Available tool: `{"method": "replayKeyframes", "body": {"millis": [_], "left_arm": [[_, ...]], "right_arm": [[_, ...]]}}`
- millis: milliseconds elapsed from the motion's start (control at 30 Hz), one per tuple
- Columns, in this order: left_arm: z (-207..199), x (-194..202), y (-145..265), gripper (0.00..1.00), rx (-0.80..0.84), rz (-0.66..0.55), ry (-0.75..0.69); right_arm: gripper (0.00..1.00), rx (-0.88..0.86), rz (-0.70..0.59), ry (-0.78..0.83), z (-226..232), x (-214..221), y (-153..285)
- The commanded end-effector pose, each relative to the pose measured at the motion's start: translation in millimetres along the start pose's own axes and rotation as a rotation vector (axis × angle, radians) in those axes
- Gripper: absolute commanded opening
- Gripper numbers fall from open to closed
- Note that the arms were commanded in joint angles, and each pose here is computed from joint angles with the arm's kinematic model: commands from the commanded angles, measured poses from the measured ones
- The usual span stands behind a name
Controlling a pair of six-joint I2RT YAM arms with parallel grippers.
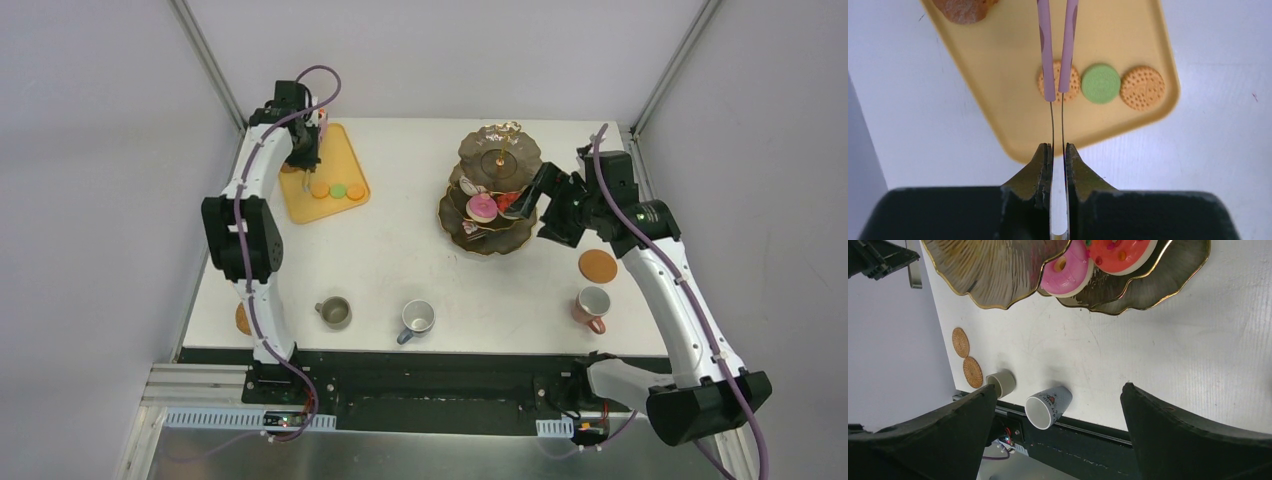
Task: Serve the afternoon tea
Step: Pick up the desert from the tray, then place the desert on the desert table.
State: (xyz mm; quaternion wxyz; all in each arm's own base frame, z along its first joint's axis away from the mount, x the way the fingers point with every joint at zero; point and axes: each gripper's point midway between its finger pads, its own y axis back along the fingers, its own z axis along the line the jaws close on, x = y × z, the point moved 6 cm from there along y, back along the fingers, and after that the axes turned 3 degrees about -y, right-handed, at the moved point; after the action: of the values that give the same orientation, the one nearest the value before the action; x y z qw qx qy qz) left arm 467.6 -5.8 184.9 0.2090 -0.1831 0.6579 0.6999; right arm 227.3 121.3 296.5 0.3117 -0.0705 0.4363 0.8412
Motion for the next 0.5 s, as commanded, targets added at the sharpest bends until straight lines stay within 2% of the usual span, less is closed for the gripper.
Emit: {"method": "replayKeyframes", "body": {"millis": [0,200,467], "left_arm": [[-18,-1,65,0.00,0.112,-0.116,-0.087],[-82,41,89,0.00,0.253,-0.064,-0.300],[-148,75,103,0.00,0.462,-0.026,-0.401]], "right_arm": [[0.99,-0.073,-0.052,0.005,7,0,13],[0.99,-0.110,-0.074,0.016,6,5,20],[0.99,-0.144,-0.111,0.033,6,10,32]]}}
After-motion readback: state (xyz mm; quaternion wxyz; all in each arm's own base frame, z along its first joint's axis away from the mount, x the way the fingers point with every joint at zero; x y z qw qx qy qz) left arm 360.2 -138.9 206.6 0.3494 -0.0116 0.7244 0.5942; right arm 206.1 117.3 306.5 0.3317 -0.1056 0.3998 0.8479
